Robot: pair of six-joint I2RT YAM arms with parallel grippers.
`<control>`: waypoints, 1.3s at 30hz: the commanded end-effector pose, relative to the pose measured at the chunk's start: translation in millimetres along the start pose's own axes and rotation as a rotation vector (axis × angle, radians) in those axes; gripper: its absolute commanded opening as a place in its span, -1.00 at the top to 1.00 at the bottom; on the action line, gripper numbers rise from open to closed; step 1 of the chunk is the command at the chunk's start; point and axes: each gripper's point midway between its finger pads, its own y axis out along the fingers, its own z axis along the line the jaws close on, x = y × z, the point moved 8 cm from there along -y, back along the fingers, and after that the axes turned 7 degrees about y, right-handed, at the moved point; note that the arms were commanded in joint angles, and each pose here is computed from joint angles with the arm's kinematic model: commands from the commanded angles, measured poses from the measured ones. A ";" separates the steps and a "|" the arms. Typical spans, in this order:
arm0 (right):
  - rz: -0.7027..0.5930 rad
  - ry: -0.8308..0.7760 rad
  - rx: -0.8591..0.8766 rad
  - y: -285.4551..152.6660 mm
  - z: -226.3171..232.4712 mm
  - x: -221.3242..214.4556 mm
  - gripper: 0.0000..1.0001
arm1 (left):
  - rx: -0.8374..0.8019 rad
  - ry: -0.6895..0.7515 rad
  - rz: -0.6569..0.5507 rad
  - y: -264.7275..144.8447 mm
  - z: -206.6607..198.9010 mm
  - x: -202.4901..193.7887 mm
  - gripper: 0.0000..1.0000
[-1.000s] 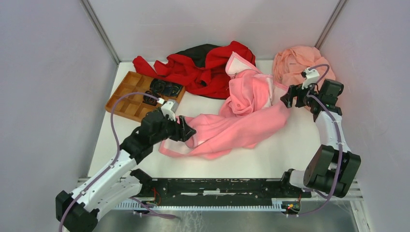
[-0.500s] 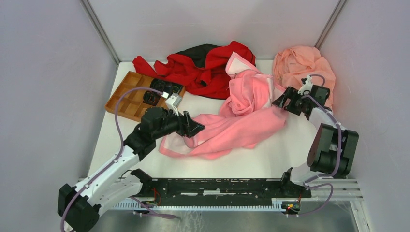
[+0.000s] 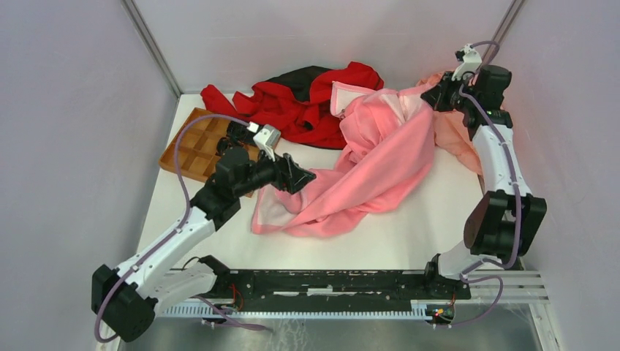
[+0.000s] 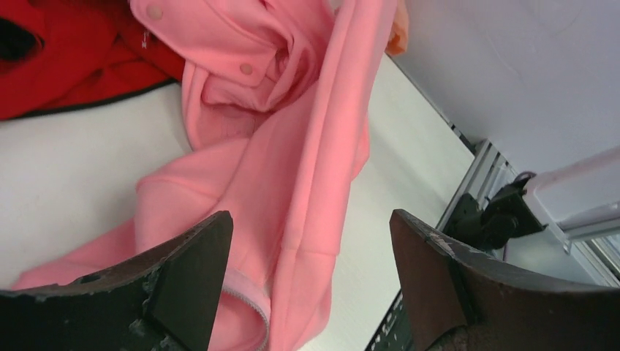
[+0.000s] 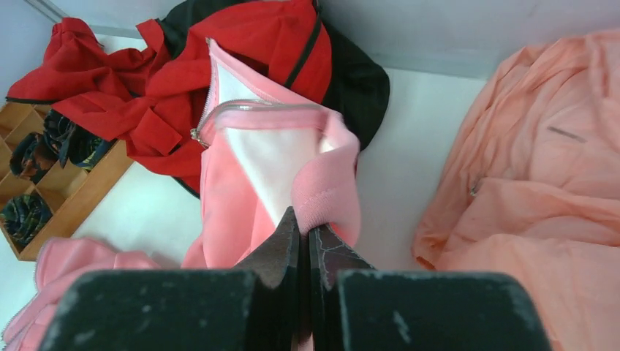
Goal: Zip up the jacket
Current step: Flatten out the jacket at the center of the board.
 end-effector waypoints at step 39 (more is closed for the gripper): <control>-0.053 -0.353 0.107 -60.5 22.9 -45.7 0.98 | -0.111 0.516 0.146 302.2 124.9 41.4 -0.64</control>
